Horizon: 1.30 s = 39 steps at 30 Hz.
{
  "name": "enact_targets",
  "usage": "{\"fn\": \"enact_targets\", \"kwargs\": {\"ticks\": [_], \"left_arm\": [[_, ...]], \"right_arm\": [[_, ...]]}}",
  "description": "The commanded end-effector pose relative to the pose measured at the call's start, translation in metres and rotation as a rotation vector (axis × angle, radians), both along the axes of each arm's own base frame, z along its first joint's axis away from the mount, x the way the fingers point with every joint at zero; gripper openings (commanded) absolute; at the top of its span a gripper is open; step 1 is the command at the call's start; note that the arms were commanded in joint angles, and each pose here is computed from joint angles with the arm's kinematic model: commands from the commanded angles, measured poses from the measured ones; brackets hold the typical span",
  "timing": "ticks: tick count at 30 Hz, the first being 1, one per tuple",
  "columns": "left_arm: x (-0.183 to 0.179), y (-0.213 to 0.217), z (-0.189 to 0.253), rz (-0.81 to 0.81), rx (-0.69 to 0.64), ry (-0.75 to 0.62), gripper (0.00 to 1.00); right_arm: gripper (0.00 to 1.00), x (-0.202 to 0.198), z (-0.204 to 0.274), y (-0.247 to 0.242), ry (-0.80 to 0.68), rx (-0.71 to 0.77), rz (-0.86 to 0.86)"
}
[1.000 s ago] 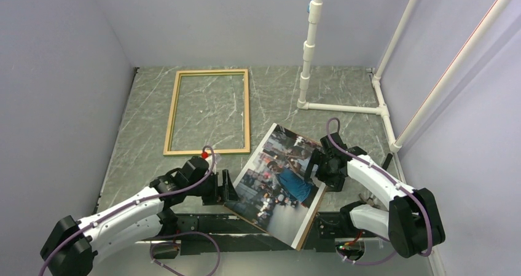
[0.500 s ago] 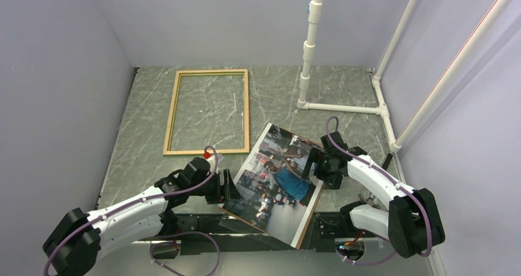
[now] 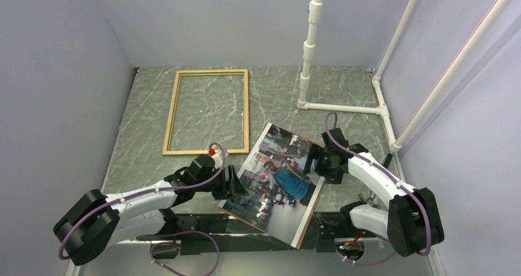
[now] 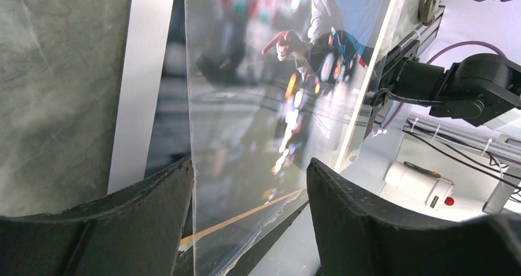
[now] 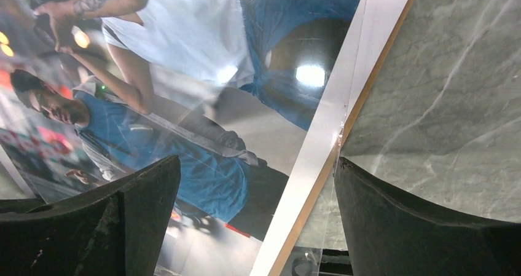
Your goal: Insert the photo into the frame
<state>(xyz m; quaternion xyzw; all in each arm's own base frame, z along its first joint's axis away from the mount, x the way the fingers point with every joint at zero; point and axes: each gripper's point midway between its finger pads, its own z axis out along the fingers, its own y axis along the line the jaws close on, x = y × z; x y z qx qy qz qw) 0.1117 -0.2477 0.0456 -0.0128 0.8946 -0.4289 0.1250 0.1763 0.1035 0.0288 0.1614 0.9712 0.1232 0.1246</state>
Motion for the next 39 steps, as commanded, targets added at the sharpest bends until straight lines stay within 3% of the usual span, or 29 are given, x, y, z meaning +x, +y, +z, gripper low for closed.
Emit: {"fn": "enact_targets", "kwargs": {"ticks": [1,13,18,36,39], "left_arm": [[0.019,-0.025,0.028,-0.021,-0.118,-0.097,0.72],[0.039,-0.055,0.04,-0.069,-0.172,-0.127,0.67],[0.047,-0.059,0.046,-0.082,-0.136,-0.151,0.66],[0.052,-0.023,0.071,0.014,0.006,-0.24,0.68],[0.05,-0.016,0.071,0.031,0.013,-0.246,0.69]], "right_arm": [[0.94,0.02,0.041,0.042,-0.093,0.213,0.054],[0.94,0.028,0.062,0.042,-0.155,0.23,0.074],[0.94,0.033,0.074,0.043,-0.19,0.237,0.085],[0.94,0.044,0.081,0.066,-0.238,0.365,0.132],[0.95,0.042,0.074,0.062,-0.224,0.33,0.141]]}}
